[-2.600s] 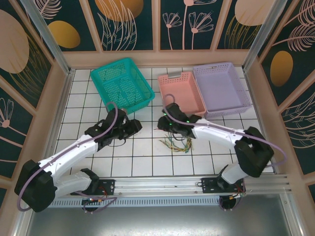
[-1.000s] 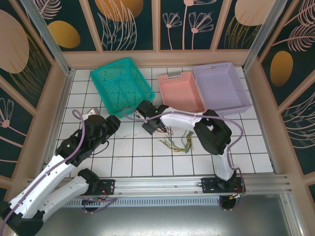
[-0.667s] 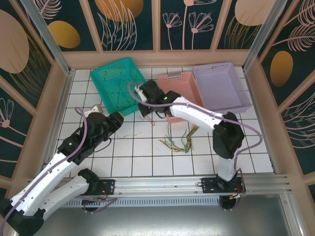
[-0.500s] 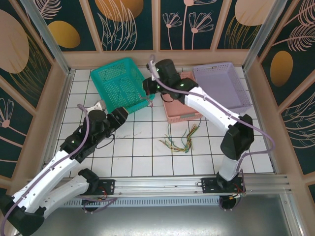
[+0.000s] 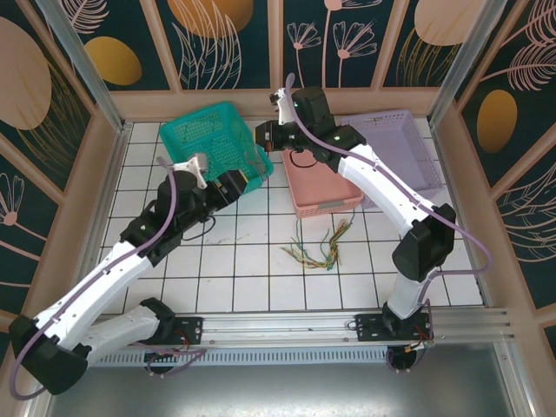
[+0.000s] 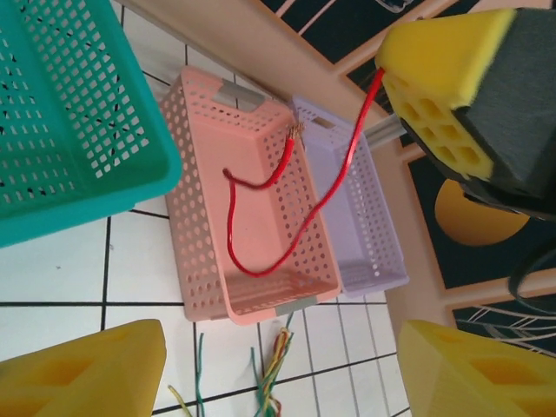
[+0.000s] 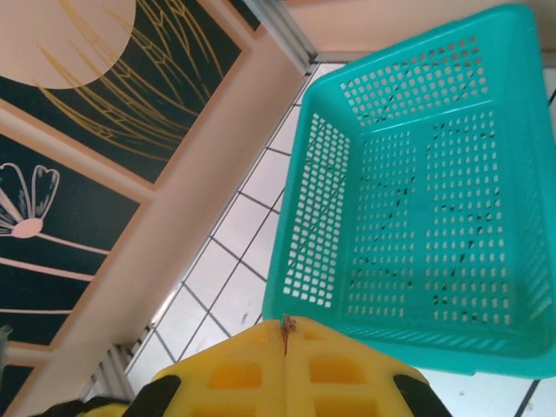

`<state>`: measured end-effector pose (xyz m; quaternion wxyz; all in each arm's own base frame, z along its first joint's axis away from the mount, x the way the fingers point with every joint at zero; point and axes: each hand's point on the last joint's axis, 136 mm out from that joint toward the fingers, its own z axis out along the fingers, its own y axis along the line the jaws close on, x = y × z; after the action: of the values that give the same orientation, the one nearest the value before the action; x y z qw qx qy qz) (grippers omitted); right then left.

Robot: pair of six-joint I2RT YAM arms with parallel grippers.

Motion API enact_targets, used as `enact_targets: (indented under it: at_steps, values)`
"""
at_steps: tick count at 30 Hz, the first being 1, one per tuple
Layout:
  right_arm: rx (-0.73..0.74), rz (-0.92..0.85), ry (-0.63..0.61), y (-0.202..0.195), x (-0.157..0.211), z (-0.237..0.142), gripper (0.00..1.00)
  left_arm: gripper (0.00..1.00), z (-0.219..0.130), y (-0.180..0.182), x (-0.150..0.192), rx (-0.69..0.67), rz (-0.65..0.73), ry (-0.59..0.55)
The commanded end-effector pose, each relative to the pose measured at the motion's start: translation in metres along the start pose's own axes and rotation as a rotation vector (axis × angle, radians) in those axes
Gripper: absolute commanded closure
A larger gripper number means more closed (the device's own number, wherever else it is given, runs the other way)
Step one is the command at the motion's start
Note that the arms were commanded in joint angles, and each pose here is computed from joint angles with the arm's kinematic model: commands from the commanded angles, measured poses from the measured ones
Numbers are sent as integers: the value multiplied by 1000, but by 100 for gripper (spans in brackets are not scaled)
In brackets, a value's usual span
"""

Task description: Untangle the cables

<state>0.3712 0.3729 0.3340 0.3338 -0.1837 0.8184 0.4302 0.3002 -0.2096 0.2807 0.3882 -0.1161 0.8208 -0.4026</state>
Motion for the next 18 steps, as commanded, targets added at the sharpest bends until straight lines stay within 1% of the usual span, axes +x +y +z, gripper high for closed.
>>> enact_targets:
  at_steps: [1, 4, 5, 8, 13, 15, 18]
  values:
    - [-69, 19, 6, 20, -5, -15, 100, 28, 3, -6, -19, 50, 51, 0]
    - [-79, 32, 16, 21, -1, -16, 100, 29, 10, -3, -24, 62, 66, 5]
    - [-86, 36, 14, 23, -1, -17, 100, 29, 12, -11, -29, 77, 78, 10]
    - [-101, 48, 13, 26, -1, -18, 100, 32, 23, -10, -24, 79, 77, 53]
    - [-95, 51, 13, 25, 2, -21, 100, 32, 25, -18, -28, 116, 70, 38]
    - [-103, 57, 13, 26, 3, -22, 100, 38, 28, -16, -26, 111, 69, 53]
    - [-116, 63, 3, 30, 1, -25, 100, 53, 34, -7, -21, 81, 62, 71]
